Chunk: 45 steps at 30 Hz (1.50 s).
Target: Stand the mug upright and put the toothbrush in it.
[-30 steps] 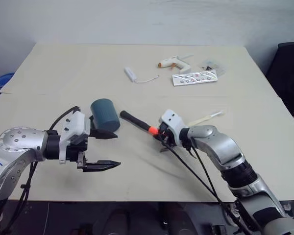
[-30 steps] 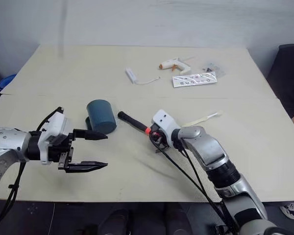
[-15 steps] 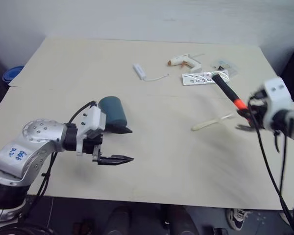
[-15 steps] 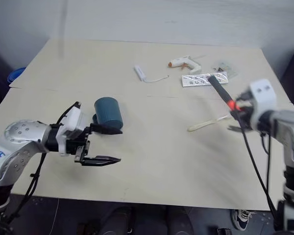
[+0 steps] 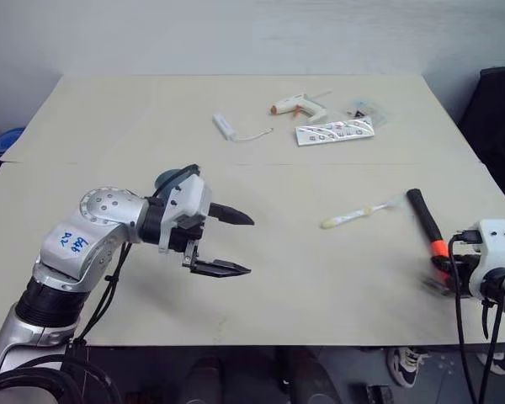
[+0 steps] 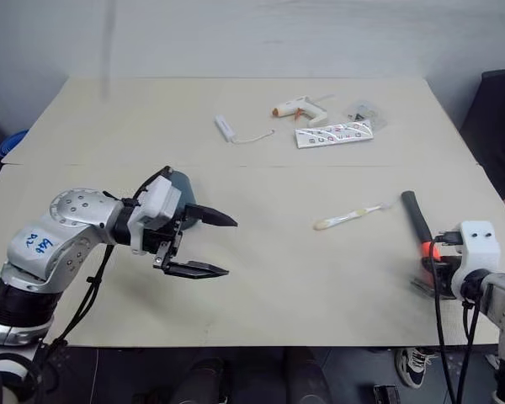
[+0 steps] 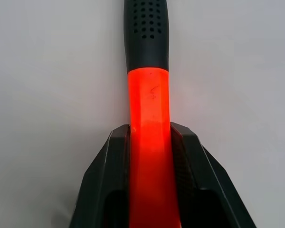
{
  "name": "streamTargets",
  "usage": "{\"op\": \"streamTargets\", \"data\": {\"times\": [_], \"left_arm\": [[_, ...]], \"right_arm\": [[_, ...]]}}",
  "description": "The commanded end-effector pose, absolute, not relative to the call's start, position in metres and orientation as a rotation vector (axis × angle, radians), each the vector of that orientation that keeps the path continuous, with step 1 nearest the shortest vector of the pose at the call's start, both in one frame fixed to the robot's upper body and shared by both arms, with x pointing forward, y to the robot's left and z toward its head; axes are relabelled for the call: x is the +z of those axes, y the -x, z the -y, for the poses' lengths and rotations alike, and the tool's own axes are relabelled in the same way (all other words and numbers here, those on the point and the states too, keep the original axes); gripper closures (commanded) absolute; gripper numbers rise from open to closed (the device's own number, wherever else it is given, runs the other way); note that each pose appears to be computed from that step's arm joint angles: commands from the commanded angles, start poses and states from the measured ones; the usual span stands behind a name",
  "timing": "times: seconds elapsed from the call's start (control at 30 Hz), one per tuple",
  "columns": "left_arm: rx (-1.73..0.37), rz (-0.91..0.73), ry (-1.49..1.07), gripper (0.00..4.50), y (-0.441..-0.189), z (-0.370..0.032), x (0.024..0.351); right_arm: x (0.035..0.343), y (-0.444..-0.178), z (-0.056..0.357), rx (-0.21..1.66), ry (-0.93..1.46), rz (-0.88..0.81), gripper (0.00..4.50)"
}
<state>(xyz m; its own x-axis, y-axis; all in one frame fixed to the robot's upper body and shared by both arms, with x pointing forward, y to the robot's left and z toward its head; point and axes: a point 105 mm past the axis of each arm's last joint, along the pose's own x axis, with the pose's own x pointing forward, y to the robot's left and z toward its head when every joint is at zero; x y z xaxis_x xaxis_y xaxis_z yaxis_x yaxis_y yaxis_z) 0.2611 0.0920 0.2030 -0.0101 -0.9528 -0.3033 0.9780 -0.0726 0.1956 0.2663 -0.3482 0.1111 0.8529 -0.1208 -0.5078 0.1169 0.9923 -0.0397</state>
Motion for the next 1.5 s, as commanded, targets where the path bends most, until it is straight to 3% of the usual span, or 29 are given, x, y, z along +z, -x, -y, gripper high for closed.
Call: {"op": "streamTargets", "data": {"times": [0.03, 0.27, 0.4, 0.5, 0.57, 0.67, 0.77, 0.83, 0.9, 1.07, 1.23, 1.5], "left_arm": [[-1.592, -0.056, -0.433, 0.00, -0.262, -0.094, 0.209], [-1.601, -0.056, -0.433, 0.00, -0.263, -0.091, 0.207], [-1.593, -0.052, -0.433, 0.00, -0.262, -0.092, 0.208], [-1.547, -0.045, -0.438, 0.00, -0.264, -0.096, 0.211], [-1.492, -0.026, -0.419, 0.00, -0.264, -0.103, 0.219], [-1.377, -0.004, -0.325, 0.00, -0.260, -0.123, 0.236], [-1.187, 0.002, -0.216, 0.00, -0.263, -0.151, 0.249], [-1.024, -0.029, -0.173, 0.00, -0.269, -0.173, 0.252], [-0.793, -0.183, -0.189, 0.00, -0.278, -0.208, 0.236], [-0.410, -0.425, 0.007, 0.00, -0.285, -0.267, 0.216], [-0.215, -0.519, 0.256, 0.00, -0.308, -0.285, 0.199], [-0.225, -0.648, 0.408, 0.00, -0.333, -0.267, 0.170]], "right_arm": [[0.136, -0.259, 0.385, -0.282, 0.038, -0.420, 3.72], [0.119, -0.247, 0.397, -0.292, 0.018, -0.483, 3.72], [0.119, -0.251, 0.385, -0.236, 0.050, -0.493, 2.45], [0.126, -0.251, 0.380, -0.143, 0.249, -0.532, 1.45], [0.139, -0.254, 0.373, -0.042, 0.380, -0.539, 1.45], [0.187, -0.272, 0.354, 0.068, 0.423, -0.434, 1.45], [0.224, -0.286, 0.299, 0.347, 0.427, -0.331, 1.45], [0.237, -0.281, 0.250, 0.593, 0.393, -0.283, 1.45], [0.241, -0.269, 0.208, 0.824, 0.419, -0.269, 1.45], [0.254, -0.239, 0.136, 1.255, 0.390, -0.177, 1.45], [0.253, -0.249, 0.097, 1.366, 0.434, -0.065, 1.45], [0.258, -0.257, 0.080, 1.410, 0.419, 0.009, 1.45]]}}
